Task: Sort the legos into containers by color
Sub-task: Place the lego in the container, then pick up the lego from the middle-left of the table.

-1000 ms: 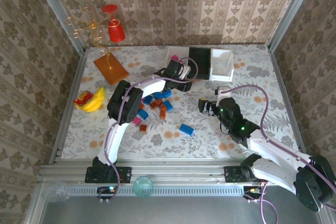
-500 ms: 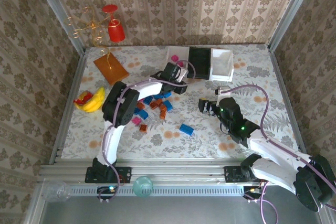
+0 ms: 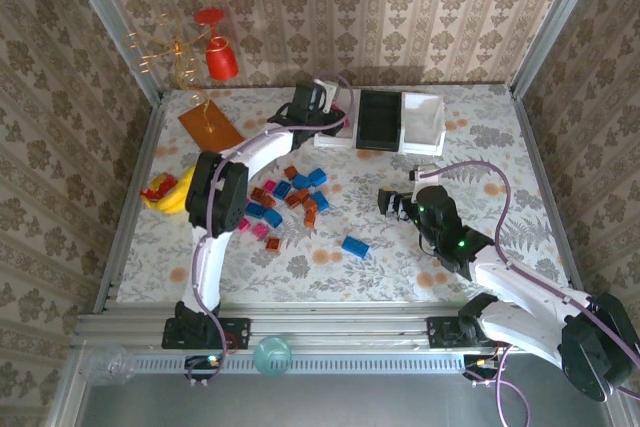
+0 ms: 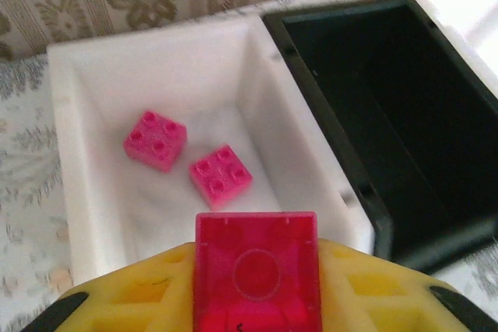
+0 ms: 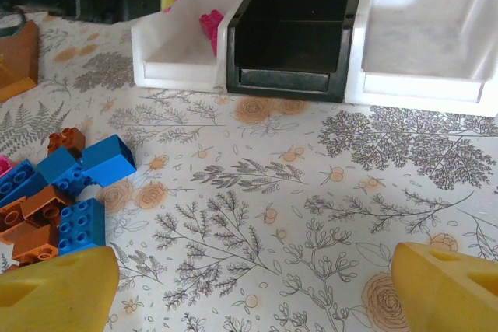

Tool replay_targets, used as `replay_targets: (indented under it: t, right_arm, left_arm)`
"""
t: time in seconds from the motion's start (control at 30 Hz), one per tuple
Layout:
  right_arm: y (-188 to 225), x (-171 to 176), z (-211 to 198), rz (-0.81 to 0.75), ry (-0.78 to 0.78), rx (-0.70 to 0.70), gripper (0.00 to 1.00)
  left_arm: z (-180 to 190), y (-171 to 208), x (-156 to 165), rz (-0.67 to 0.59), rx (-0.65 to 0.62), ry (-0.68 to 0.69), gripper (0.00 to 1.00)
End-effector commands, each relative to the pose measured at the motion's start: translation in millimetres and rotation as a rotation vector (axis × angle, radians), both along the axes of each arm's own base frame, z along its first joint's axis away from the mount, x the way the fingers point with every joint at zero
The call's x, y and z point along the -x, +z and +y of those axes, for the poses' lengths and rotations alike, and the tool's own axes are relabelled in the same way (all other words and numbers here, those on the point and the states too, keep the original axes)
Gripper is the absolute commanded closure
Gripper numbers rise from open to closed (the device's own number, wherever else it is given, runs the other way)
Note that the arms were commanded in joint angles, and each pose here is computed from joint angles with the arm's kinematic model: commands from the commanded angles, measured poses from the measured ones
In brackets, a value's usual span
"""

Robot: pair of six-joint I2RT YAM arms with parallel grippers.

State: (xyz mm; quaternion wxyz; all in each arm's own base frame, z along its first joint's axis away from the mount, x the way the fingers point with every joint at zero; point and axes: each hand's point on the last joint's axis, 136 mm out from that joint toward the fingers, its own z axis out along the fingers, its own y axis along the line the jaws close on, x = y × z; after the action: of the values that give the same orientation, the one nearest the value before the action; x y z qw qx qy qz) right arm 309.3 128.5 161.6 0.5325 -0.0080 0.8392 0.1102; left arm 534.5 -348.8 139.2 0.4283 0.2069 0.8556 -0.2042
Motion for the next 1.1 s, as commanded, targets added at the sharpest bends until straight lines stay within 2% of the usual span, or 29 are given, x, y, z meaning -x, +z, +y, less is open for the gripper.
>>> replay_targets:
  t: [0.0, 0.1, 0.23, 0.33, 0.47, 0.57, 0.73, 0.9, 1.07]
  right_arm:
    - [3.2, -3.7, -3.3, -0.019, -0.02, 0.005, 0.08]
    - [3.8, -3.4, -3.3, -0.018, -0.019, 0.006, 0.08]
    - [5.5, -3.3, -3.4, -0.022, -0.018, 0.005, 0.08]
    - [6.1, -2.9, -3.3, -0.023, -0.015, 0.005, 0.08]
    - [7.5, -2.4, 2.6, -0.024, 0.017, -0.001, 0.08]
    - [6.2, -1.0, 24.8, -0.016, 0.133, -0.024, 0.09]
    - [-14.3, 0.0, 68.0, 0.056, 0.311, 0.005, 0.1]
    - [-29.8, 1.4, 88.6, 0.093, 0.363, 0.066, 0.1]
    - [-34.2, 0.4, 90.4, 0.098, 0.353, 0.087, 0.1]
  left_arm:
    - [0.4, -15.3, -13.1, 0.064, -0.03, 0.012, 0.58]
    - [1.0, -4.1, -23.8, 0.058, -0.038, 0.018, 0.48]
    - [2.3, 31.6, -14.5, 0.008, -0.024, 0.005, 0.37]
    - [12.5, 55.3, 7.5, -0.022, 0.014, 0.005, 0.35]
    - [45.2, 66.3, 56.7, -0.045, 0.043, 0.03, 0.34]
    - [84.1, 52.6, 100.8, -0.032, 0.035, 0.09, 0.31]
    - [151.5, 10.5, 167.2, 0.082, 0.028, 0.213, 0.28]
    - [209.7, -27.3, 206.7, 0.197, -0.045, 0.376, 0.28]
    - [254.7, -43.4, 243.7, 0.261, -0.112, 0.525, 0.27]
